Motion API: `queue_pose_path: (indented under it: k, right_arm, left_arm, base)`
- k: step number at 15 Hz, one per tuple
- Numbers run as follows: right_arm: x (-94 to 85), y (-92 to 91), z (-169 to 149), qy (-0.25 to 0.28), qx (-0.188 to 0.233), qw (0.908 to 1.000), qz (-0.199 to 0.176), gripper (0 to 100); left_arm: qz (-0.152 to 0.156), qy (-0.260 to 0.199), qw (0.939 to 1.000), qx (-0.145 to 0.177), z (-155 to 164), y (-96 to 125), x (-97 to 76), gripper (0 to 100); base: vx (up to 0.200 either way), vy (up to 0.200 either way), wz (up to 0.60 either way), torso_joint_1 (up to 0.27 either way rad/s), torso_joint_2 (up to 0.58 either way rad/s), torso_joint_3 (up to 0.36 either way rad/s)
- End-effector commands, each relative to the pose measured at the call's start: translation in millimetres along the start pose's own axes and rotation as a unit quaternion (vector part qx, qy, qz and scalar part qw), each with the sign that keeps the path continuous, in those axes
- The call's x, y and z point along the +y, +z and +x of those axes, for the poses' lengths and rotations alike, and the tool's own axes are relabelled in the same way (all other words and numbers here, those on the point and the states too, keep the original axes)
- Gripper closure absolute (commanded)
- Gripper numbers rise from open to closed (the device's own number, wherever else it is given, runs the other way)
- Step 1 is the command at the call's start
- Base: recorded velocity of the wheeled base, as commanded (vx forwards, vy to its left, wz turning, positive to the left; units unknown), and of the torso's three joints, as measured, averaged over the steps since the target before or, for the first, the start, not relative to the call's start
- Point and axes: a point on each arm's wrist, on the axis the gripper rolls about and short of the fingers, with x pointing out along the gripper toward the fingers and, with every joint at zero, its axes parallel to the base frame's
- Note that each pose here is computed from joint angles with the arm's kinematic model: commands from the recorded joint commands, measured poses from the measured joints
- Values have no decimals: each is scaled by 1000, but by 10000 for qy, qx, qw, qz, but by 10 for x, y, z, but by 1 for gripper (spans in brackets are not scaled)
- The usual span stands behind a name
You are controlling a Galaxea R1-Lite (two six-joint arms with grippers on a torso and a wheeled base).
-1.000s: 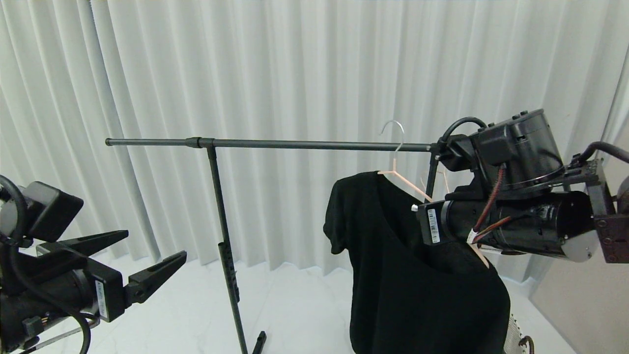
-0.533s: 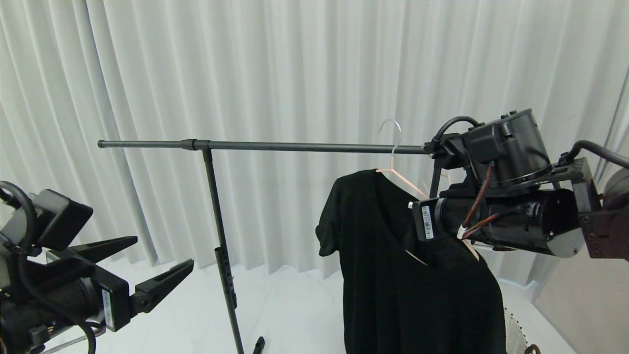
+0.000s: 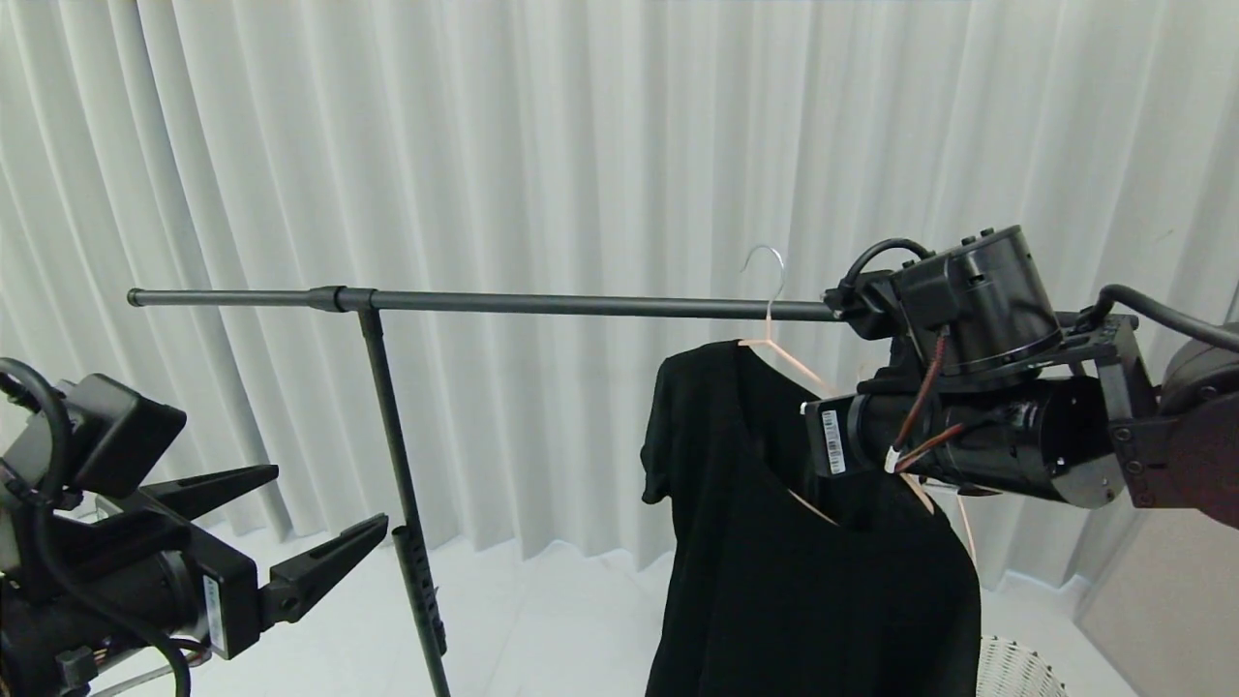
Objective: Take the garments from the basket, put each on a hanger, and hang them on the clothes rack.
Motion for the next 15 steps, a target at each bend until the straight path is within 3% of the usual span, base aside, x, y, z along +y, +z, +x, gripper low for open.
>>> queue_pose_path:
  k: [1, 5, 10, 15]
  right_arm:
    - [20, -25, 71, -15, 63, 10000, -17, 100]
    - [87, -38, 254, -19, 77, 10000, -22, 100]
    - [106, -93, 391, -81, 236, 9997, -56, 100]
    - [15, -81, 685, -343, 376, 9987, 18, 100]
  left_arm:
    - [2, -4, 10000, -2, 2, 4, 0, 0]
    - [12, -28, 10000, 10, 13, 3, -3, 0]
    - [83, -241, 9997, 15, 30, 5, -64, 0]
    - [173, -465, 9988, 3, 45, 16, -131, 0]
  base:
    - [200, 0, 0, 2, 2, 2]
    - [200, 0, 0, 4, 2, 2]
    - [0, 0, 0, 0, 0, 0]
    - [0, 0, 0, 0, 0, 0]
